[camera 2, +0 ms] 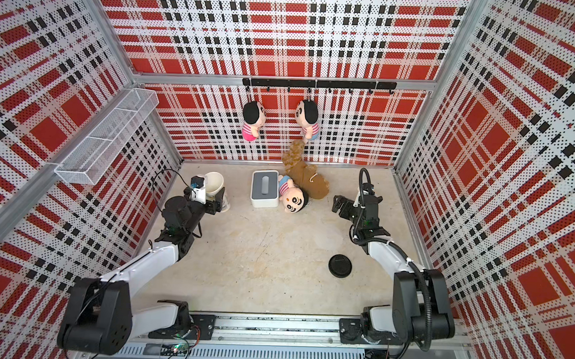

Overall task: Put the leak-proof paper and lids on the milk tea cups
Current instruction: Pick up the cup at the center of the board, then place the cup at the center of the board.

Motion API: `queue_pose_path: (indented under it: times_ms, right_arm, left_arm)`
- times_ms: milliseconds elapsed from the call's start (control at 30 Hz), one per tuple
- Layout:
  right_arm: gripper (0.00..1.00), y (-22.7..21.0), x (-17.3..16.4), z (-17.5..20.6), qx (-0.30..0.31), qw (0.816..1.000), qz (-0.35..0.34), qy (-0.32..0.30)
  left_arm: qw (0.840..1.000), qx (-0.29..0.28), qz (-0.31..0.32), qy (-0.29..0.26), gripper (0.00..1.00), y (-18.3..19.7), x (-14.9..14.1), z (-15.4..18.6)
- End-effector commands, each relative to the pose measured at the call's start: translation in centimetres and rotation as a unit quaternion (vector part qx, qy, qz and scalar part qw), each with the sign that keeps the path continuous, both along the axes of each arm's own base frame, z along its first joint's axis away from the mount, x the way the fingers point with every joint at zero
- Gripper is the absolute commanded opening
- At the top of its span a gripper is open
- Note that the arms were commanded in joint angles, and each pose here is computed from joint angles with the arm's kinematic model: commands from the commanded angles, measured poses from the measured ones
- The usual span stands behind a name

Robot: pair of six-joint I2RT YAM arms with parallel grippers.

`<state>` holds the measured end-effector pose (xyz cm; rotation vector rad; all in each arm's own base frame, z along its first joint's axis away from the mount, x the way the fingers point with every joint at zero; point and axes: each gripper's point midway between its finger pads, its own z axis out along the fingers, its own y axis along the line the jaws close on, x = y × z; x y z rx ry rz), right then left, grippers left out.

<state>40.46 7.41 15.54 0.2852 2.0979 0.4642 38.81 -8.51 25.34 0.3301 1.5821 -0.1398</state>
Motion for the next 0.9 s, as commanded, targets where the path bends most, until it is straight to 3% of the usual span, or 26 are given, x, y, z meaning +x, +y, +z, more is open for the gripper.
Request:
queue_pose_path:
  times_ms: [0, 100, 133, 167, 367, 733, 867]
  right_arm:
    - [1.00, -0.1, -4.4, -6.7, -0.040, 0.985, 0.002, 0.167]
    - [0.98, -0.1, -4.4, -8.4, -0.049, 0.978, 0.005, 0.202]
    - [0.91, -0.6, -5.6, -9.8, -0.071, 0.967, 0.006, 0.245]
    - [0.89, -0.6, -5.8, -10.2, -0.077, 0.963, 0.006, 0.257]
    - [0.76, -0.3, -5.6, -11.6, -0.078, 0.955, 0.012, 0.287]
    - [0.70, 0.2, -6.3, -13.1, -0.115, 0.937, -0.003, 0.330]
    - [0.66, 0.4, -6.5, -13.8, -0.111, 0.936, 0.001, 0.335]
  left_arm:
    - [0.993, -0.012, -0.120, 0.000, 0.84, -6.8, -3.8, 0.0]
    - [0.982, -0.008, -0.190, 0.001, 0.85, -12.3, -6.6, -0.2]
    - [0.977, -0.003, -0.214, 0.003, 0.85, -14.1, -7.4, -0.5]
    - [0.973, 0.004, -0.229, 0.008, 0.85, -15.6, -8.1, -0.9]
    - [0.960, 0.036, -0.275, 0.045, 0.86, -21.6, -10.0, -4.7]
    - [0.954, 0.019, -0.294, 0.059, 0.90, -24.1, -11.0, -7.5]
    - [0.954, 0.013, -0.295, 0.062, 1.00, -24.0, -11.2, -7.7]
